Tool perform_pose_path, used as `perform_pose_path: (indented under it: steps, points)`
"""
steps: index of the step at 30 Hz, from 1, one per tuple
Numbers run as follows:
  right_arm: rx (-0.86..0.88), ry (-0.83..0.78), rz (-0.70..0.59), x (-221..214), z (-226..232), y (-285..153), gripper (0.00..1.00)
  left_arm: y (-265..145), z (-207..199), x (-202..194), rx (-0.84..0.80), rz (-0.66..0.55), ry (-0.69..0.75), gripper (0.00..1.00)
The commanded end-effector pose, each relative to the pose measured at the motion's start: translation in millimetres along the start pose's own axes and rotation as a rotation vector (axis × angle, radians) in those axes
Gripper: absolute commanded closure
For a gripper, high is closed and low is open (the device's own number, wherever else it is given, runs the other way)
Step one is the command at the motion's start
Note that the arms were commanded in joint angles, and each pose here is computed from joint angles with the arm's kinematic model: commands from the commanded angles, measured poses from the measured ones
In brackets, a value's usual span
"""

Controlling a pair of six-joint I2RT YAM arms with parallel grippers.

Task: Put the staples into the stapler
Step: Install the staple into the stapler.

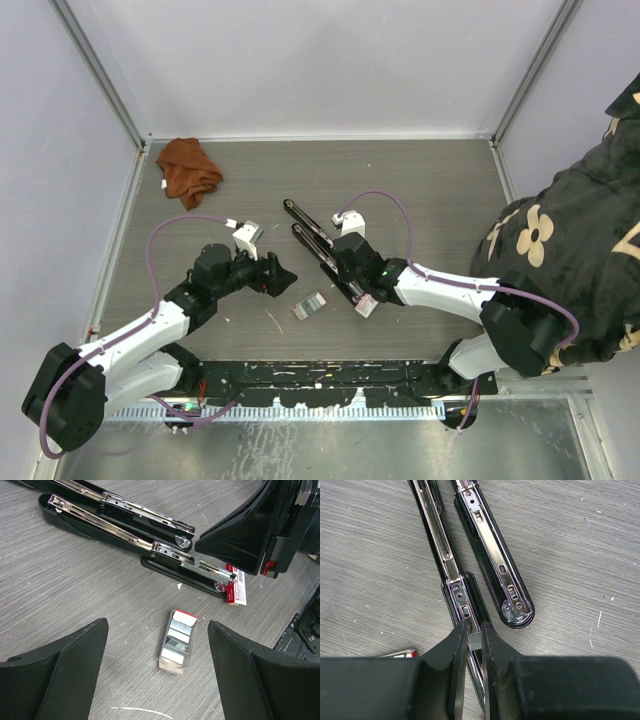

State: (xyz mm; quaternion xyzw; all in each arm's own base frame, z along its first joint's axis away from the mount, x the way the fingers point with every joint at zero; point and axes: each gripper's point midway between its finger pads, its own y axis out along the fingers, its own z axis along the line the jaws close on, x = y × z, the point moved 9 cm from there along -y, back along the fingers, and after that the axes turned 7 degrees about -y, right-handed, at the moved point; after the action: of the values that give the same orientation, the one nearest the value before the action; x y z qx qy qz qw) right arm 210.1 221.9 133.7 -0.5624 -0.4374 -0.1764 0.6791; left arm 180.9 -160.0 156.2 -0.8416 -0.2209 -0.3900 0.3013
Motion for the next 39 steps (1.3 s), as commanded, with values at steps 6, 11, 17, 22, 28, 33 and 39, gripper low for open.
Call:
perform_pose_path:
  steps: [6,11,17,22,28,33,39]
  points:
    - [-0.016,0.008,-0.045,5,0,0,0.81,1,-3,12,-0.019,-0.071,0.029,0.17]
    - [-0.013,0.010,-0.045,5,-1,-3,0.81,1,-3,12,-0.021,-0.070,0.031,0.17]
    - [-0.006,0.016,-0.043,2,-2,-7,0.81,2,-3,11,-0.020,-0.068,0.030,0.17]
    - [-0.005,0.015,-0.030,-2,-2,-7,0.81,2,-2,11,-0.018,-0.067,0.031,0.18]
    - [0.000,0.020,-0.029,-3,-3,-9,0.81,2,-2,11,-0.018,-0.066,0.030,0.17]
    - [0.014,0.016,-0.019,-8,-4,-11,0.81,2,-3,11,-0.022,-0.065,0.030,0.18]
    - [0.027,0.008,-0.010,-11,-3,-10,0.81,2,-3,11,-0.023,-0.064,0.030,0.17]
